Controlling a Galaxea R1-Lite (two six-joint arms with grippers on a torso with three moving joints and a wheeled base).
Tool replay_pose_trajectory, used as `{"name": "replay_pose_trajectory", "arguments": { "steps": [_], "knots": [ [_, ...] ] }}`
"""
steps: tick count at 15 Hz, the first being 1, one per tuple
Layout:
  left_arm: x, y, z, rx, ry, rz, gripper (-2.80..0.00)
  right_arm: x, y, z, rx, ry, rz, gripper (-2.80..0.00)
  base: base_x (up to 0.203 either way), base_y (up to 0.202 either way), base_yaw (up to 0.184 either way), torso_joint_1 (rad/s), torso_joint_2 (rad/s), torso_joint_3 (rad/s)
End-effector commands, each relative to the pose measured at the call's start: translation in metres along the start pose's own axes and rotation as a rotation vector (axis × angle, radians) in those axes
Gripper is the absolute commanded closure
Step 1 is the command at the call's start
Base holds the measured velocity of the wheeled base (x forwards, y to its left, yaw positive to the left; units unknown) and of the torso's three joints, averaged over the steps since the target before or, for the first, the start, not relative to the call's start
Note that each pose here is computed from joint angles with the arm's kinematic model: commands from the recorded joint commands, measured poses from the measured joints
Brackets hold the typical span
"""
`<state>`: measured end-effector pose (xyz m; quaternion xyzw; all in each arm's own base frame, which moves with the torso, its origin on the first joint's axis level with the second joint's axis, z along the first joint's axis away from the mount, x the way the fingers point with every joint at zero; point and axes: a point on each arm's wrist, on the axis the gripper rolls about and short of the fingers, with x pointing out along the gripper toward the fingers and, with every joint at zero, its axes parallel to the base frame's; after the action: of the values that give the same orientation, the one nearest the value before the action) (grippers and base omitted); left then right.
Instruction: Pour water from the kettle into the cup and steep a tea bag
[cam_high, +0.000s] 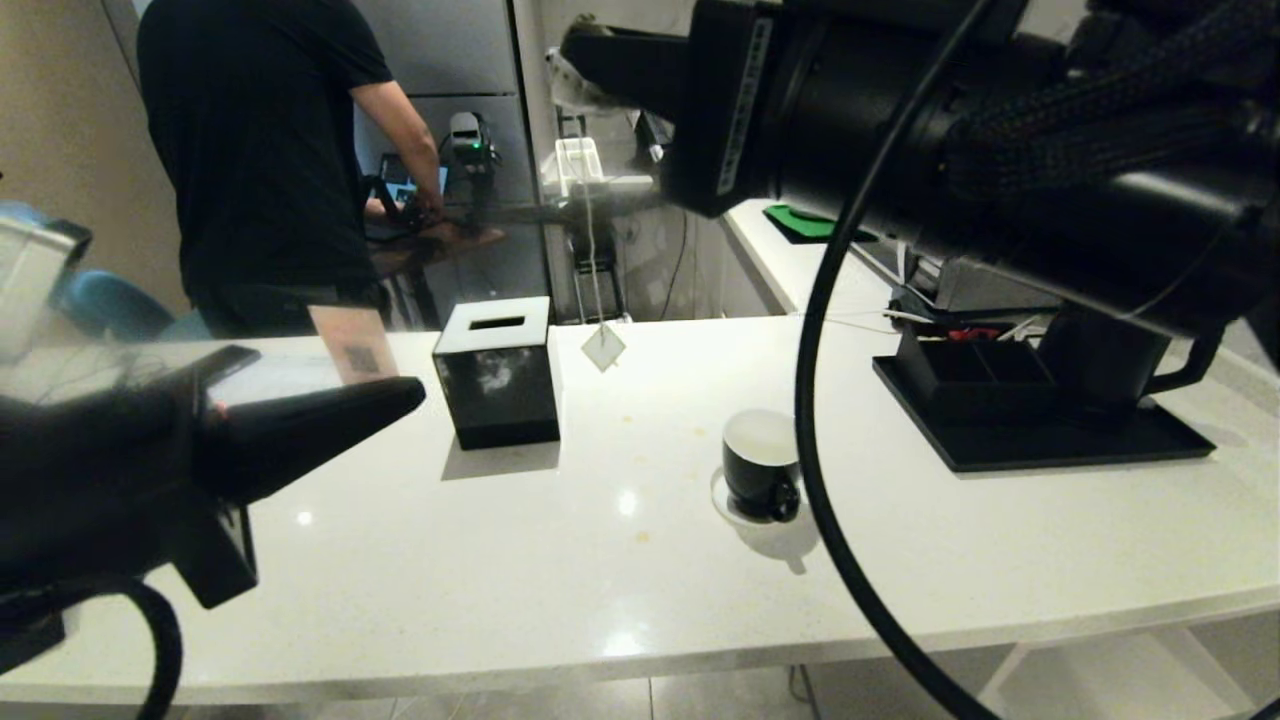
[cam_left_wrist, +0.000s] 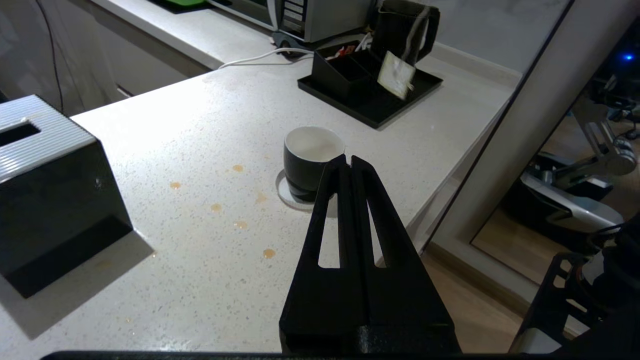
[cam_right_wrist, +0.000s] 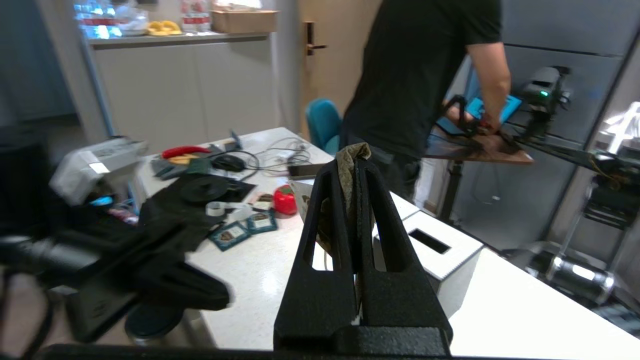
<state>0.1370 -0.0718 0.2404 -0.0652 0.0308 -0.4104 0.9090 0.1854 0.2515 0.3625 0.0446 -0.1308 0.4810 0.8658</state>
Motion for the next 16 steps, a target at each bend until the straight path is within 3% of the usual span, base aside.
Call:
{"name": "replay_pose_trajectory", "arguments": {
  "steps": [1, 9, 10, 11, 16],
  "knots": [
    [0.010, 0.000, 0.000, -0.007, 0.013, -0.027, 0.00, -0.002, 0.001, 0.003, -0.001, -0.010, 0.005, 0.00, 0.000, 0.000, 0.000, 0.000, 0.00, 0.000],
    [0.027, -0.009, 0.001, -0.033, 0.007, -0.106, 0.00, -0.003, 0.000, 0.003, 0.001, -0.008, 0.004, 0.00, 0.000, 0.000, 0.000, 0.000, 0.00, 0.000],
    [0.028, -0.011, 0.000, -0.034, 0.009, -0.116, -1.89, -0.003, 0.000, 0.003, 0.001, -0.007, 0.005, 0.00, 0.000, 0.000, 0.000, 0.000, 0.00, 0.000],
    [0.030, -0.012, -0.001, -0.033, 0.017, -0.125, -2.80, -0.003, 0.000, 0.003, 0.001, -0.007, 0.004, 0.00, 0.000, 0.000, 0.000, 0.000, 0.00, 0.000],
    [0.040, -0.011, 0.000, -0.015, -0.022, -0.141, -2.80, -0.003, 0.001, 0.003, 0.001, -0.007, 0.005, 0.00, 0.000, 0.000, 0.000, 0.000, 0.00, 0.000]
  ]
}}
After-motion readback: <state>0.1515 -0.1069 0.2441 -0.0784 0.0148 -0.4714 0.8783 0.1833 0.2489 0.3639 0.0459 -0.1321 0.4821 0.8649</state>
